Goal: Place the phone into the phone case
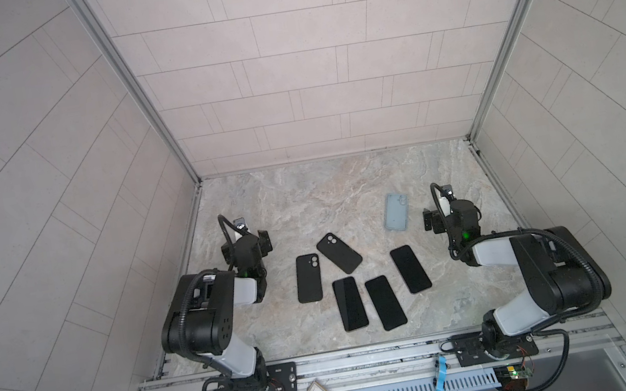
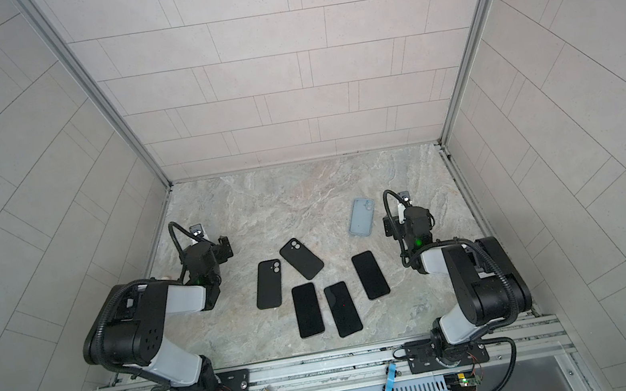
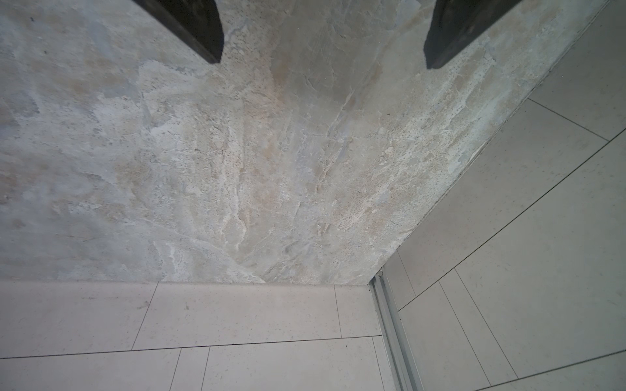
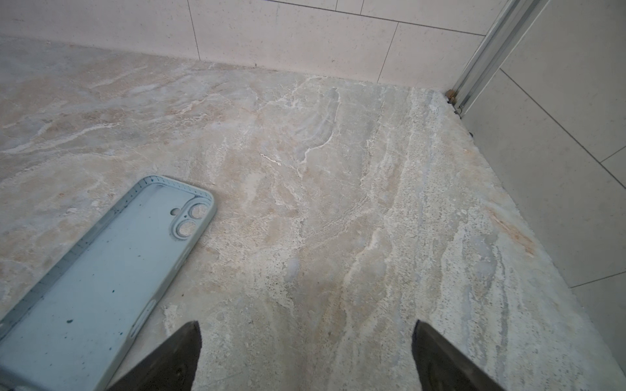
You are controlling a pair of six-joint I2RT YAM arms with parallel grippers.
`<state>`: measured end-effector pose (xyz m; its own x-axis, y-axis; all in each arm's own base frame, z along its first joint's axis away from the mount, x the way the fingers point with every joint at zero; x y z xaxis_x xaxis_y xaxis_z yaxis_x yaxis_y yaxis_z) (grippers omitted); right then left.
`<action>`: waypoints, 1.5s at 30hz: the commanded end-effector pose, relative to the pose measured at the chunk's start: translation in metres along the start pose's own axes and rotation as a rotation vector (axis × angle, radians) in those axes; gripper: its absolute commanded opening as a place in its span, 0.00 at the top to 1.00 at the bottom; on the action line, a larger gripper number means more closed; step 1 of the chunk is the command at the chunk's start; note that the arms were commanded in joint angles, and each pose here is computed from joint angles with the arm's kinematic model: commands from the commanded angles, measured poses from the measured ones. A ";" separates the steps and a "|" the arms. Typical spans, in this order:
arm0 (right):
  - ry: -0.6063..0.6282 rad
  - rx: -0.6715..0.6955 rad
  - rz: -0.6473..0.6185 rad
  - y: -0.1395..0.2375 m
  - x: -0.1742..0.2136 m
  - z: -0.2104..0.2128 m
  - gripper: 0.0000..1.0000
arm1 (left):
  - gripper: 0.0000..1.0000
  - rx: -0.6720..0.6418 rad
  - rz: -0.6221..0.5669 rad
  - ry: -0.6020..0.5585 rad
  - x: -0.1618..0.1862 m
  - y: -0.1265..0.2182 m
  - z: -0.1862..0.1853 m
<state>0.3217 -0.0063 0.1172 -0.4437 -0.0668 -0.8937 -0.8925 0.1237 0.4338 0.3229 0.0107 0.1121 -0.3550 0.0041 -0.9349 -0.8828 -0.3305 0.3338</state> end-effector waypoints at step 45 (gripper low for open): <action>-0.557 0.198 0.070 0.116 -0.092 -0.041 0.00 | 0.00 0.401 -0.150 -0.056 -0.150 0.176 -0.071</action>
<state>0.2810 -0.0257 0.2835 -0.2344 0.3026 -0.9238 -0.8944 0.3053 0.3270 0.2775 -0.0717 0.3208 -0.1377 -0.1533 -0.9785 -0.9882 -0.0451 0.1461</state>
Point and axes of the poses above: each gripper's point midway between its finger pads, its own y axis back along the fingers, its own z axis along the line the jaws close on, x = y × z, the point moved 8 cm from there along y, back along the fingers
